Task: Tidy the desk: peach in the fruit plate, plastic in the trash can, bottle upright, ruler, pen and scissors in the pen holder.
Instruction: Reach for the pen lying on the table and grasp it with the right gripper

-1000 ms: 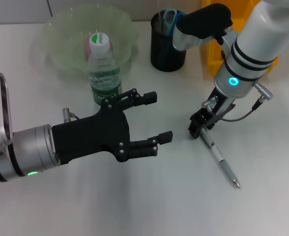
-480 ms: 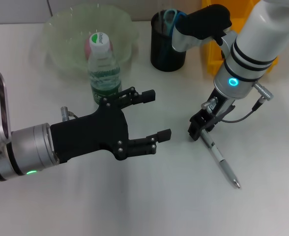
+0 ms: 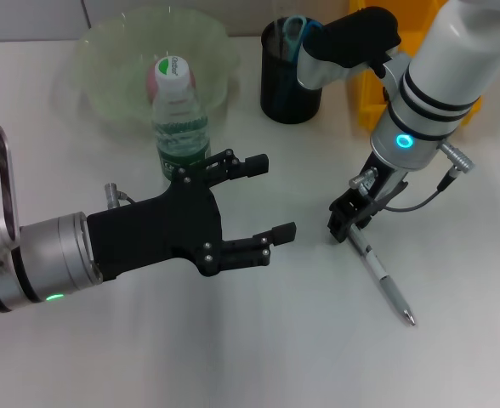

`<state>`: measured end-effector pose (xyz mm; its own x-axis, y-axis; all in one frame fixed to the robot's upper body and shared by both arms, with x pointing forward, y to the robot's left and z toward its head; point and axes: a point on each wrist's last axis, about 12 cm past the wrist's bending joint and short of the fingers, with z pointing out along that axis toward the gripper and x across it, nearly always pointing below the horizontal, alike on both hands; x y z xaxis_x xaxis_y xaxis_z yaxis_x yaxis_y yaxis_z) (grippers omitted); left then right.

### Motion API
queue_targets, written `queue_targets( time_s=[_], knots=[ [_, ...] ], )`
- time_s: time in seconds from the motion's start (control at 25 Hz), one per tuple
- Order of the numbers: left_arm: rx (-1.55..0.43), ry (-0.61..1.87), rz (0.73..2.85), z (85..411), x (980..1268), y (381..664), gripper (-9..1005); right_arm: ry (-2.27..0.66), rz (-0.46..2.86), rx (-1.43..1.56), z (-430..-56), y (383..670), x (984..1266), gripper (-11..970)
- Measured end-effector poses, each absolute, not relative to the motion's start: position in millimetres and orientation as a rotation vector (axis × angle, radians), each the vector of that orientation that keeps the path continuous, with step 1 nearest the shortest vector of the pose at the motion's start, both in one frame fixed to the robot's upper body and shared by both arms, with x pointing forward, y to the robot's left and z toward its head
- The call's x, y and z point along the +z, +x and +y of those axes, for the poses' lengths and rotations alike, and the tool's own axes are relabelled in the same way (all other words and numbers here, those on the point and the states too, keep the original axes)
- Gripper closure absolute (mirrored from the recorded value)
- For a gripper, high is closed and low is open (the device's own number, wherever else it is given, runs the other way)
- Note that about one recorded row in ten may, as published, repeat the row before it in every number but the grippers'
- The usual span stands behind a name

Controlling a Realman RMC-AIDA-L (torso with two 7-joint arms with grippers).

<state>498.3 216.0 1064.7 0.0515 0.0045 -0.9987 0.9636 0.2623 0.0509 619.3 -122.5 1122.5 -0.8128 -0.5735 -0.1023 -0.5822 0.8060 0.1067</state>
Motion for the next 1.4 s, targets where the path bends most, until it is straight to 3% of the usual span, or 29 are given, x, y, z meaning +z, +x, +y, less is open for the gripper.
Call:
queue_targets(
  time_s=[1.12, 1.4],
  knots=[
    [-0.982, 1.030, 1.293, 215.9, 1062.9, 497.6, 166, -0.954, 2.912, 0.190, -121.4, 618.4, 1122.2, 641],
    [-0.982, 1.029, 1.294, 216.0, 1062.8, 497.4, 166, -0.954, 2.912, 0.192, -121.5, 618.3, 1122.1, 731]
  ],
)
